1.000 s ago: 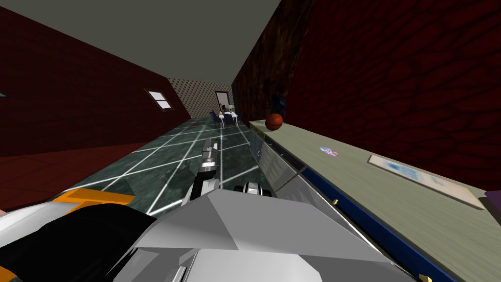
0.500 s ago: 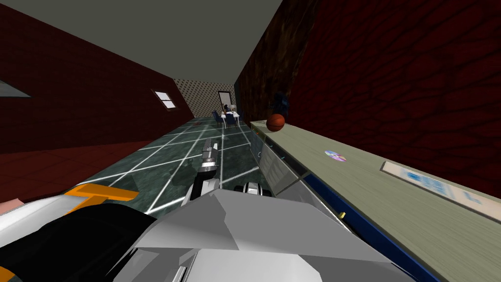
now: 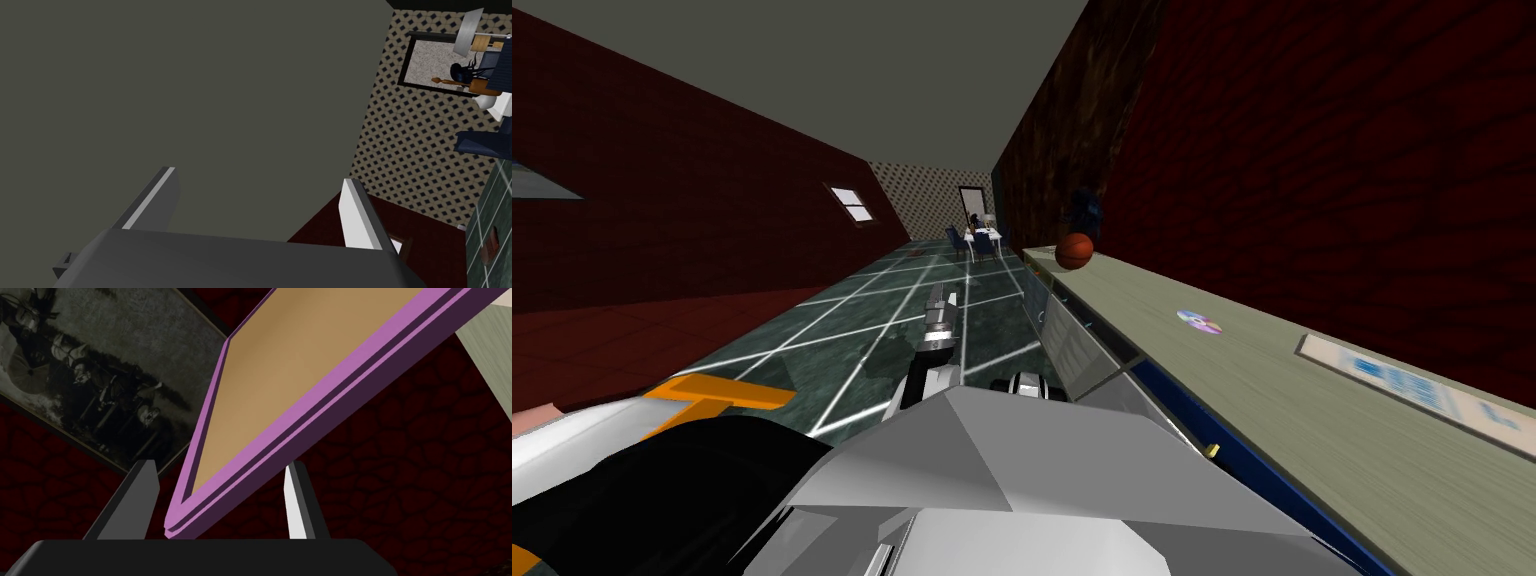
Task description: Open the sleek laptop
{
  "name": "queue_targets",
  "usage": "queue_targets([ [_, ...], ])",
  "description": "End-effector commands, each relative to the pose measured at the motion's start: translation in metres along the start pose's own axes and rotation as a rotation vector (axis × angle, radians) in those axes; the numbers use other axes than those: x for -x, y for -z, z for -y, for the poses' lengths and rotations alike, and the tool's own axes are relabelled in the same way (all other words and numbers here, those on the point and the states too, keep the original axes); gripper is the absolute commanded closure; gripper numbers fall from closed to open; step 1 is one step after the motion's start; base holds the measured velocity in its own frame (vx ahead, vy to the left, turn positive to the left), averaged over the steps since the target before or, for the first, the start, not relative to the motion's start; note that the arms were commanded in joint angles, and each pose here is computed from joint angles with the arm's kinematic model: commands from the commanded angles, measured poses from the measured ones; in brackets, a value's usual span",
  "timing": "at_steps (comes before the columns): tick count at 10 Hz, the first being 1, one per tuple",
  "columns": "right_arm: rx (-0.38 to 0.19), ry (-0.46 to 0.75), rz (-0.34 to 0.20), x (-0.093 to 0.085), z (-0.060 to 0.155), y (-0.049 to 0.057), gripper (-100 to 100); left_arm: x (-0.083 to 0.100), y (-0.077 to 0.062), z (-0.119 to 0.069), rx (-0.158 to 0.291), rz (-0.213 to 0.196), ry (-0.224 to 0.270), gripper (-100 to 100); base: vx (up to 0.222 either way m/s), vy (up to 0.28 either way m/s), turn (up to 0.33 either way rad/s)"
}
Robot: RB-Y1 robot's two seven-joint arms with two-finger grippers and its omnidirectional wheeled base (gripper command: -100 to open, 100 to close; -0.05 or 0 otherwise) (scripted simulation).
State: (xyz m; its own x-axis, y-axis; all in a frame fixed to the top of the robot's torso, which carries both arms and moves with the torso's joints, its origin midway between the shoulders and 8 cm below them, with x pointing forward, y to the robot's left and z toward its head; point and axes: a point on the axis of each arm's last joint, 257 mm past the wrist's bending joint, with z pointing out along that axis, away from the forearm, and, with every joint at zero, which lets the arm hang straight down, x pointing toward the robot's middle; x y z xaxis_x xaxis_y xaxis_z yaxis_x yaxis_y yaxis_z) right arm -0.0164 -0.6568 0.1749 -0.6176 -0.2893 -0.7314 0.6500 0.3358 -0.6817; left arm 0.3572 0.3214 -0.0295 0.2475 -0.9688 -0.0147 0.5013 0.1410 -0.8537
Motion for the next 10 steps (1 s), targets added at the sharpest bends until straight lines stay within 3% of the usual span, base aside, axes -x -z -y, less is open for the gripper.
queue_targets([
  [1, 0.074, -0.096, 0.039, -0.014, -0.022, -0.022, 100, 0.0, 0.0, 0.0, 0.0, 0.0, 0.0, 0, 0.052, 0.059, -0.38],
  [2, 0.086, -0.117, 0.042, -0.021, -0.027, -0.033, 100, 0.0, 0.0, 0.0, 0.0, 0.0, 0.0, 0, 0.038, 0.049, -0.224],
  [3, 0.061, -0.145, 0.025, -0.039, -0.017, -0.037, 100, 0.0, 0.0, 0.0, 0.0, 0.0, 0.0, 0, 0.012, 0.03, -0.05],
  [5, 0.064, -0.222, 0.024, -0.056, -0.026, -0.042, 100, 0.0, 0.0, 0.0, 0.0, 0.0, 0.0, 0, -0.009, 0.001, 0.022],
  [8, 0.076, -0.28, 0.038, -0.062, -0.039, -0.046, 100, 0.0, 0.0, 0.0, 0.0, 0.0, 0.0, 0, -0.007, -0.006, -0.018],
  [9, 0.127, -0.318, 0.067, -0.06, -0.054, -0.06, 100, 0.0, 0.0, 0.0, 0.0, 0.0, 0.0, 0, 0.028, 0.039, -0.305],
  [10, 0.154, -0.338, 0.083, -0.058, -0.065, -0.064, 100, 0.0, 0.0, 0.0, 0.0, 0.0, 0.0, 0, 0.039, 0.066, -0.411],
])
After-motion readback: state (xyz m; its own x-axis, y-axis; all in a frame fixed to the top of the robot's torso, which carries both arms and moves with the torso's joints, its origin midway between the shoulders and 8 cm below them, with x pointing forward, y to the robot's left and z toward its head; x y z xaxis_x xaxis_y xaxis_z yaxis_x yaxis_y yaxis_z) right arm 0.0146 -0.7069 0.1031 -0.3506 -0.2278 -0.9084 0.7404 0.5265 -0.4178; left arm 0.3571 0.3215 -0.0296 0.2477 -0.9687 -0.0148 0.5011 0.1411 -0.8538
